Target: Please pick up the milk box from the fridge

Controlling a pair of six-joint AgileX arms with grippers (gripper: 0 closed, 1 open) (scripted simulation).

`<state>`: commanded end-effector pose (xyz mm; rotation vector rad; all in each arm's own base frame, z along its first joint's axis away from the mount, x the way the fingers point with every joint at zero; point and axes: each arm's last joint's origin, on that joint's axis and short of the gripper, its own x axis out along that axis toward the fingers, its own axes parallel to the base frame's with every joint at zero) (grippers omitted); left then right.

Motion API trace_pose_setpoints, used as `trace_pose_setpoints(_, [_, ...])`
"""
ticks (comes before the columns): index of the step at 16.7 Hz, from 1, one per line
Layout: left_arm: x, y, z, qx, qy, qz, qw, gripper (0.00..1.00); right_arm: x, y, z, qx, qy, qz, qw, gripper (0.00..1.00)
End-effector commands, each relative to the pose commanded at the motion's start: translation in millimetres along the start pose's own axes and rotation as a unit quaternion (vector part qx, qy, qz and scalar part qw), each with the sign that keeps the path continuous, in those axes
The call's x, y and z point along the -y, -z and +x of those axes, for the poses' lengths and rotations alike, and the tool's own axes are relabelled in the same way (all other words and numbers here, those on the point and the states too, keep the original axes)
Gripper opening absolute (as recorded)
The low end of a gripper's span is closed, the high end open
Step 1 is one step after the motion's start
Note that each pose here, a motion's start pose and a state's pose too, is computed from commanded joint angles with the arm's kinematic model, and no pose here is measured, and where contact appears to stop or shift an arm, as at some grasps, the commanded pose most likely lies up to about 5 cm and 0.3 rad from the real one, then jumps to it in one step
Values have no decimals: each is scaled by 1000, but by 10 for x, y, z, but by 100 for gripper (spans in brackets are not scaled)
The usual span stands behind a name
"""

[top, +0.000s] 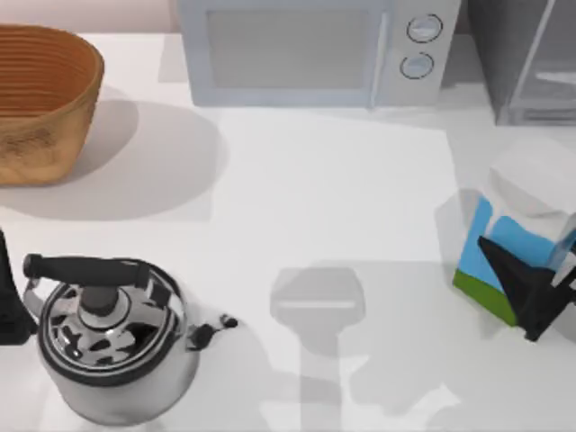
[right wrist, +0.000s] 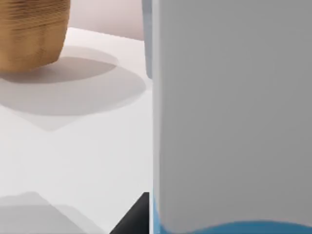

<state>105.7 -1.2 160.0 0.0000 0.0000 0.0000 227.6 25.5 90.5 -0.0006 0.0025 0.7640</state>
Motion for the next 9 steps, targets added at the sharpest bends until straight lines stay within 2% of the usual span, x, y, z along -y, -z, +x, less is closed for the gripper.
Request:
trace_pose_setpoints(3, [0, 0, 0, 0, 0, 0, 1000, 100, 0, 0, 0, 0, 0, 0, 1000, 98])
trace_pose_setpoints(9, [0, 0, 0, 0, 0, 0, 1000, 100, 0, 0, 0, 0, 0, 0, 1000, 100])
